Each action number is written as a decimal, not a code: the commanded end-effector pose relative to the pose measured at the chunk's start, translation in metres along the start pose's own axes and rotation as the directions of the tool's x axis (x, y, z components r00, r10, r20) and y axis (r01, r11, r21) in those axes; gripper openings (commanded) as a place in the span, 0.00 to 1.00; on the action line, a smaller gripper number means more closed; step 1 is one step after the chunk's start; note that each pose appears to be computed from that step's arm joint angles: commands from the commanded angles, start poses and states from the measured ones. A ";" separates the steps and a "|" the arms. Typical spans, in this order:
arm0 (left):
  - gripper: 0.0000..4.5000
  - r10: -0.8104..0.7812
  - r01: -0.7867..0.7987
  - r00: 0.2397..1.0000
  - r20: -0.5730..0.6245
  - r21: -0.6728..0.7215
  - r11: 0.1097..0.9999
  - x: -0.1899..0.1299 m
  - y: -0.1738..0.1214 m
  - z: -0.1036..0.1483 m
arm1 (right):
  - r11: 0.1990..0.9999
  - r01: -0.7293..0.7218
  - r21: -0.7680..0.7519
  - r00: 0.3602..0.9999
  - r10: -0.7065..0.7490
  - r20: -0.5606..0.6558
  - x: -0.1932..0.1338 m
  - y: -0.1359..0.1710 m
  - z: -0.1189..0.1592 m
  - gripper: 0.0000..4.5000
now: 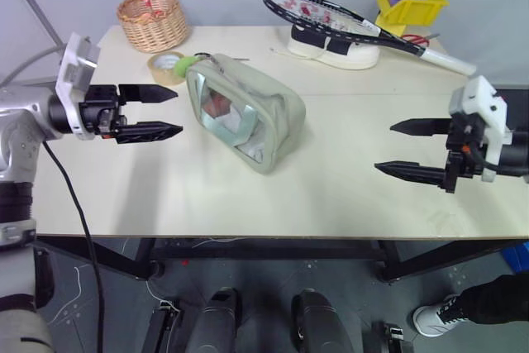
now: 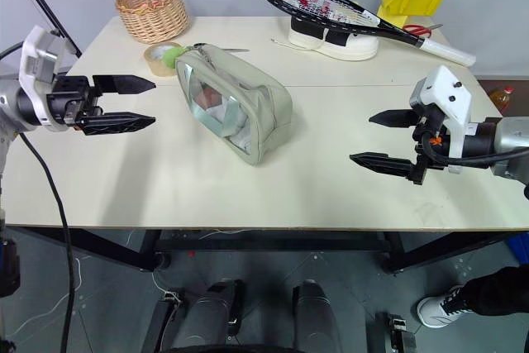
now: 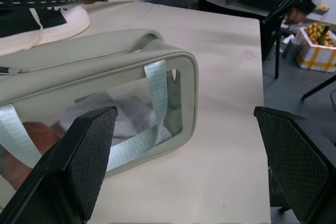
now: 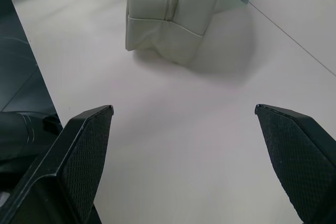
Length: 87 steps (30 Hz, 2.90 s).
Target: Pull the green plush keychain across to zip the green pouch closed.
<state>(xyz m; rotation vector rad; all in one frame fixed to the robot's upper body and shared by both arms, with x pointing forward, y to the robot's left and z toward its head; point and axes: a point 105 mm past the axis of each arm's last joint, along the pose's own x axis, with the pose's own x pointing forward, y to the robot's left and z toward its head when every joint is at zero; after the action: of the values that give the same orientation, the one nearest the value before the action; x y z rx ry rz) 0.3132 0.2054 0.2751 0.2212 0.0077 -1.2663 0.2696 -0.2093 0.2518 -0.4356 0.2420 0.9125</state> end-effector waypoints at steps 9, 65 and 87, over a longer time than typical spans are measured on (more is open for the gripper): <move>0.99 0.006 -0.006 1.000 0.012 0.033 0.999 -0.004 0.000 0.013 | 0.998 0.013 -0.058 0.999 -0.010 0.049 -0.003 0.000 0.016 1.00; 1.00 0.130 -0.134 0.985 0.109 0.027 0.991 -0.024 0.010 0.012 | 0.770 -0.414 -0.485 0.907 0.394 -0.149 0.166 0.045 0.124 0.00; 1.00 0.076 -0.078 0.993 0.089 0.019 0.997 -0.015 0.011 0.009 | 0.885 -0.325 -0.333 0.946 0.311 -0.096 0.116 0.044 0.118 0.99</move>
<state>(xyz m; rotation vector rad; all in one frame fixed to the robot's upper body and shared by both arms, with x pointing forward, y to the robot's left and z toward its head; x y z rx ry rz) 0.3206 0.2228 0.2757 0.1439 -0.0531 -1.1869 0.3173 -0.0470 0.2775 -0.7532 0.2696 1.2748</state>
